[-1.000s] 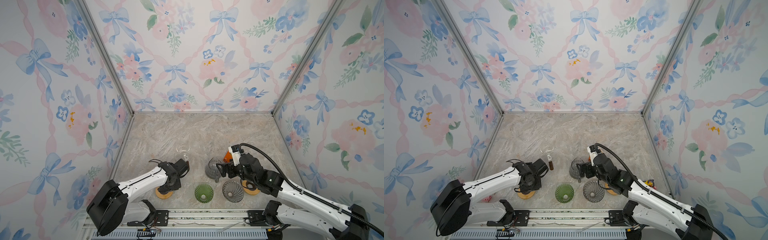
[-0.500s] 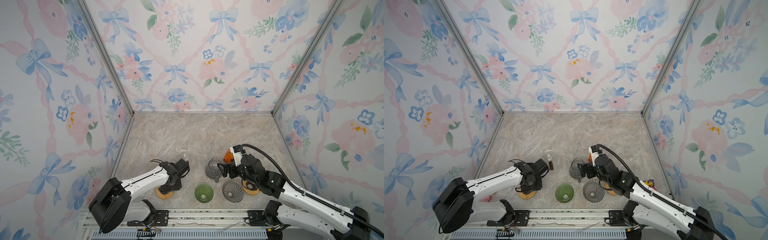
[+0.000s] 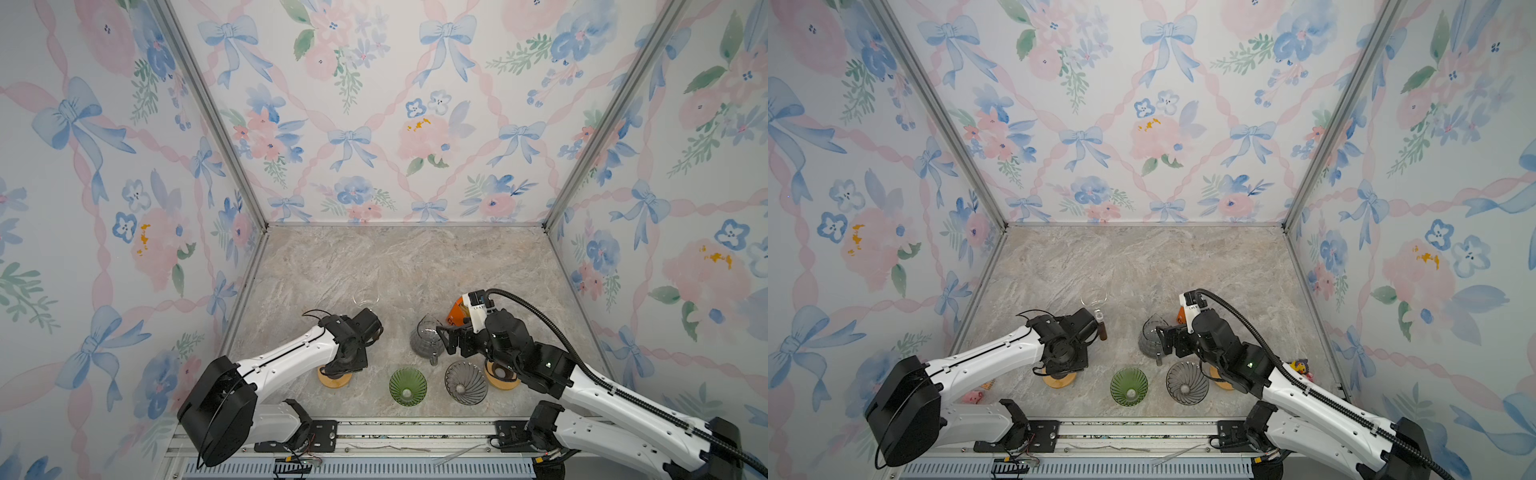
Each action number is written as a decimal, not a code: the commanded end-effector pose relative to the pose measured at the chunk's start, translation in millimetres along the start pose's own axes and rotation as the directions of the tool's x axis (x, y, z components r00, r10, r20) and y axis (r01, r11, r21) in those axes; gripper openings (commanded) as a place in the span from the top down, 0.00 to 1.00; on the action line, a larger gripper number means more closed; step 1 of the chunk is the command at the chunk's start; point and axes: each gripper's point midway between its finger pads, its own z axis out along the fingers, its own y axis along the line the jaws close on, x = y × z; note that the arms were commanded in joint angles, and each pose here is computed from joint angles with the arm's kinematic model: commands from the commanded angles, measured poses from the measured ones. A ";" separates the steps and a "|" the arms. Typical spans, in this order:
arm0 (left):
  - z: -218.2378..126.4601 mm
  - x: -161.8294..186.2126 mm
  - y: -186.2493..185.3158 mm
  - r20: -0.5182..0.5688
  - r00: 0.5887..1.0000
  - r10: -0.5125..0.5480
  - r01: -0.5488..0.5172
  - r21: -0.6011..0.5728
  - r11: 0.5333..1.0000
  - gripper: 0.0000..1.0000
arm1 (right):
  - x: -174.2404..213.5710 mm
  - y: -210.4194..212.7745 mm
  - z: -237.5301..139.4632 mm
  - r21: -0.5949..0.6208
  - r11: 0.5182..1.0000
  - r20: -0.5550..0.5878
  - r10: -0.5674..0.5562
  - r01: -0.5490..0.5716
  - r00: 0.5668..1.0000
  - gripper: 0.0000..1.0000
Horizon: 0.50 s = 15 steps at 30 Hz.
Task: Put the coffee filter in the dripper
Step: 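Carry the wooden ring holder with the left gripper over the glass dripper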
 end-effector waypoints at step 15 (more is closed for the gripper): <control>-88.1 -84.9 -0.4 0.134 0.979 0.155 -0.145 -0.078 0.986 0.69 | 5.9 -8.9 -7.6 0.027 1.000 -0.011 -0.009 0.009 1.000 0.04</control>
